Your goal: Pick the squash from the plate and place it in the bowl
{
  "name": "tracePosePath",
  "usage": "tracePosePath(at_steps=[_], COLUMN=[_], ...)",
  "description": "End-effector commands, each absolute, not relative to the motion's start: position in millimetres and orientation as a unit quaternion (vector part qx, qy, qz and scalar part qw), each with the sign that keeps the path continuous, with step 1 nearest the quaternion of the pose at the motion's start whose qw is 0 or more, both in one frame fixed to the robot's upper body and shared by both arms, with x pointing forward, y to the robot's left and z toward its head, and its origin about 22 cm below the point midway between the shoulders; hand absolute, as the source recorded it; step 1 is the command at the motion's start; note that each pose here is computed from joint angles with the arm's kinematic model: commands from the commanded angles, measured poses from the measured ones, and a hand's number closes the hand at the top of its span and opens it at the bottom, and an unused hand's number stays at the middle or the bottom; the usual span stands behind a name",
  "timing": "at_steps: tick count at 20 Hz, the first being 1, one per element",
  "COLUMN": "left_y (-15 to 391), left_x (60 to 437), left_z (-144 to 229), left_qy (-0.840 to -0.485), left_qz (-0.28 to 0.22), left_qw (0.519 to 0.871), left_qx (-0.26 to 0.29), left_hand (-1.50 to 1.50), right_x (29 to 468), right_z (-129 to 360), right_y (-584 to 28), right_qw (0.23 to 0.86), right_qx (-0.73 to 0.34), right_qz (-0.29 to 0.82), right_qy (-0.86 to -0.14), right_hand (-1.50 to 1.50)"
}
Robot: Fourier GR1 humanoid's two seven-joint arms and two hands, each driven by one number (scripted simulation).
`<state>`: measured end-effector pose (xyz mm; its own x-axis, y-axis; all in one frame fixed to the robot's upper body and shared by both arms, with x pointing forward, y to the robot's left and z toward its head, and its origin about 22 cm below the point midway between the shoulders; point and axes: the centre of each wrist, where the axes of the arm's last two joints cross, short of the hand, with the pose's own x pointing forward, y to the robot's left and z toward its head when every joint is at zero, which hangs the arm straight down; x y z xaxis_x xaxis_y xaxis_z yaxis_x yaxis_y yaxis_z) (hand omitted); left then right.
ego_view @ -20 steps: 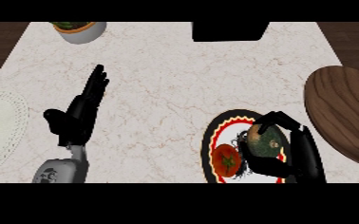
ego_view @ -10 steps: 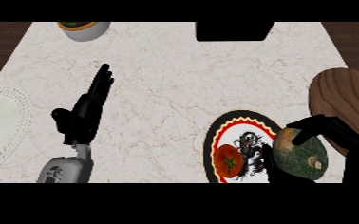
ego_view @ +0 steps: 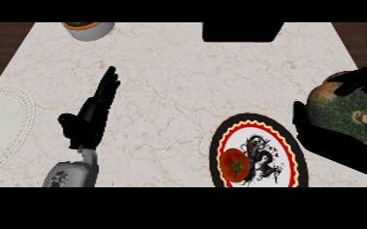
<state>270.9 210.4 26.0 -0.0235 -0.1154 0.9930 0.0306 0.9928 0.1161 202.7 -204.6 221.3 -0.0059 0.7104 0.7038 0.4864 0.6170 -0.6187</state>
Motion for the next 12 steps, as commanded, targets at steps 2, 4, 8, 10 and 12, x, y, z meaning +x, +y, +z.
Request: tracePosePath(at_steps=[2, 4, 8, 10, 12], left_y=[190.1, 216.2, 212.7, 208.2, 214.6], left_x=[269.8, 276.2, 274.2, 287.3, 273.1], left_z=[41.7, 31.7, 34.4, 37.4, 30.9], left_qy=[-0.713, -0.712, -0.720, -0.718, -0.718], left_qz=[-0.048, -0.049, -0.050, -0.047, -0.047], left_qw=[0.699, 0.700, 0.692, 0.694, 0.693], left_qx=[0.025, 0.039, 0.033, 0.033, 0.037], left_hand=[0.00, 0.00, 0.00, 0.00, 0.00], right_x=[218.6, 219.0, 242.2, 253.1, 251.6], right_z=[254.3, 249.2, 248.8, 233.0, 207.8], right_y=[-232.8, -265.3, -292.2, -304.5, -322.1], right_qw=[0.575, 0.576, 0.573, 0.577, 0.565], right_qx=[-0.442, -0.456, -0.523, -0.558, -0.568], right_qz=[0.075, 0.076, 0.104, 0.146, 0.157], right_qy=[-0.684, -0.674, -0.622, -0.579, -0.577], right_hand=[1.50, 1.50, 1.50, 1.50, 1.50])
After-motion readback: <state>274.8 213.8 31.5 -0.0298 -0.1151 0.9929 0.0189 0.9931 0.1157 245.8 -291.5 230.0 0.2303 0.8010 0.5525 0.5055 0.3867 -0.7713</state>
